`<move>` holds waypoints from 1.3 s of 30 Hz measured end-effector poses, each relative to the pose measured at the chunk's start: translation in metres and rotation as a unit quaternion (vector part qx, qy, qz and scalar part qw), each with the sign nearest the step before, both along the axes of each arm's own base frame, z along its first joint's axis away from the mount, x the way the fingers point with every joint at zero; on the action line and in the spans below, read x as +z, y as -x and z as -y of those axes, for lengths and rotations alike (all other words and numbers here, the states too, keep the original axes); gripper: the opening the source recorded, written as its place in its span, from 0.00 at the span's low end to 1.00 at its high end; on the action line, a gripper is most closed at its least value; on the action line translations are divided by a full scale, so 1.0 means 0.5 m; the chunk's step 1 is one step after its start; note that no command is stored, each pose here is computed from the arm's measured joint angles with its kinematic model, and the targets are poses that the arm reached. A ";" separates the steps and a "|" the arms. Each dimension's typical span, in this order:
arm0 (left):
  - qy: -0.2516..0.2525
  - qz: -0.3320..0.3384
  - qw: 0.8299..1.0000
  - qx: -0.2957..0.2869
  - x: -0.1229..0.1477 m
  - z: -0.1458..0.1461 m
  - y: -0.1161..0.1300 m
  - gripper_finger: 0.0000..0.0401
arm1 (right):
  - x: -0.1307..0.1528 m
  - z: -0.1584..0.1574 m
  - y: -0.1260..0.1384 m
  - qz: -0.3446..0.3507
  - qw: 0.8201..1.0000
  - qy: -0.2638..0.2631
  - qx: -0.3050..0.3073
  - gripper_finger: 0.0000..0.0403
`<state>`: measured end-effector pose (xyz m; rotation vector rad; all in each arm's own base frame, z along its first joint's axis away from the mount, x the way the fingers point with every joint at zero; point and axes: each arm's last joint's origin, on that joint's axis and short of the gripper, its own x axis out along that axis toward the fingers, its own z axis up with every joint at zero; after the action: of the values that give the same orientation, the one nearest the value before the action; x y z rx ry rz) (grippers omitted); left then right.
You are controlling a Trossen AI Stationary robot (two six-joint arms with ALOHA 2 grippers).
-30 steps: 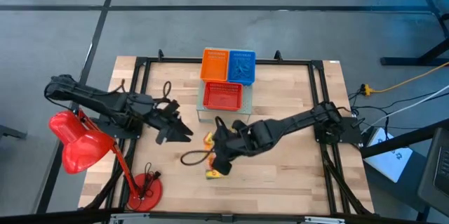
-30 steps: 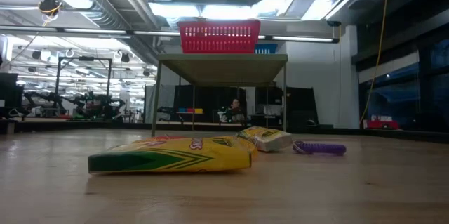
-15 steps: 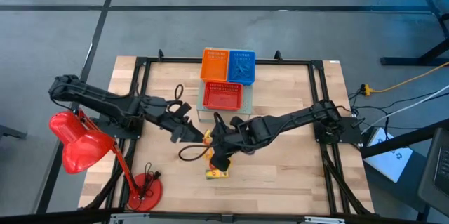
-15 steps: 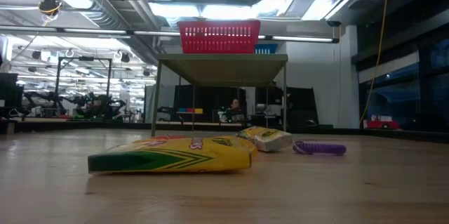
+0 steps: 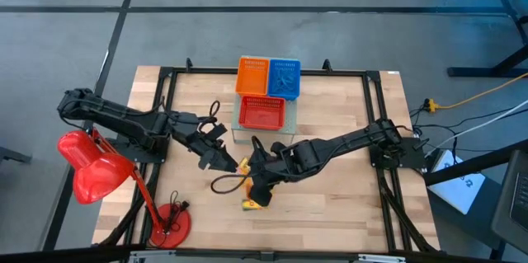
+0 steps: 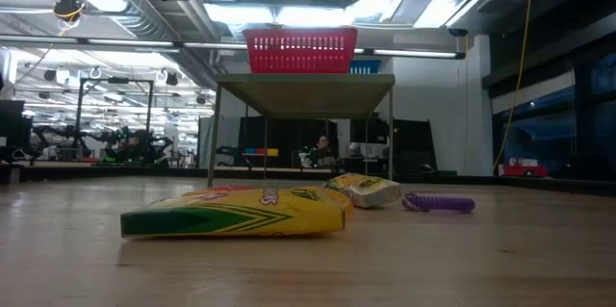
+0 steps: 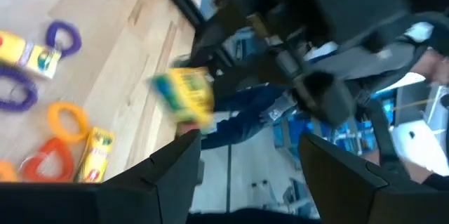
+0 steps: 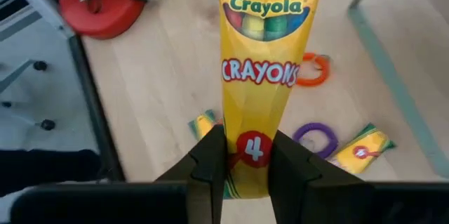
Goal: Pick & Place Office Desk Supplies
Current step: Put the yellow crayon box into the orange bin
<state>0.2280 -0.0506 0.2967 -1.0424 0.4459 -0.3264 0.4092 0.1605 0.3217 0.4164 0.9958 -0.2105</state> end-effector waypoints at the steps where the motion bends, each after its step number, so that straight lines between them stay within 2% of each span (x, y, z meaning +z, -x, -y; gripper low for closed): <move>1: 0.001 -0.004 1.000 -0.007 -0.002 0.001 0.001 0.60 | 0.002 -0.006 0.002 0.002 1.000 -0.004 0.004 0.19; 7: 0.002 -0.014 0.999 -0.029 -0.006 0.009 0.003 0.60 | 0.002 -0.026 0.011 -0.003 1.000 -0.020 0.006 0.19; 23: -0.008 -0.034 0.999 0.011 -0.031 0.003 -0.026 0.60 | 0.006 -0.014 0.001 0.017 1.000 -0.017 -0.014 0.19; 39: 0.010 -0.034 0.998 0.046 -0.040 -0.007 -0.048 0.60 | 0.006 0.007 -0.008 0.019 1.000 -0.003 -0.007 0.19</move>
<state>0.2519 -0.0469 0.2765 -1.0918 0.4539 -0.2143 0.4132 0.1569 0.3245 0.4323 0.9576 -0.2117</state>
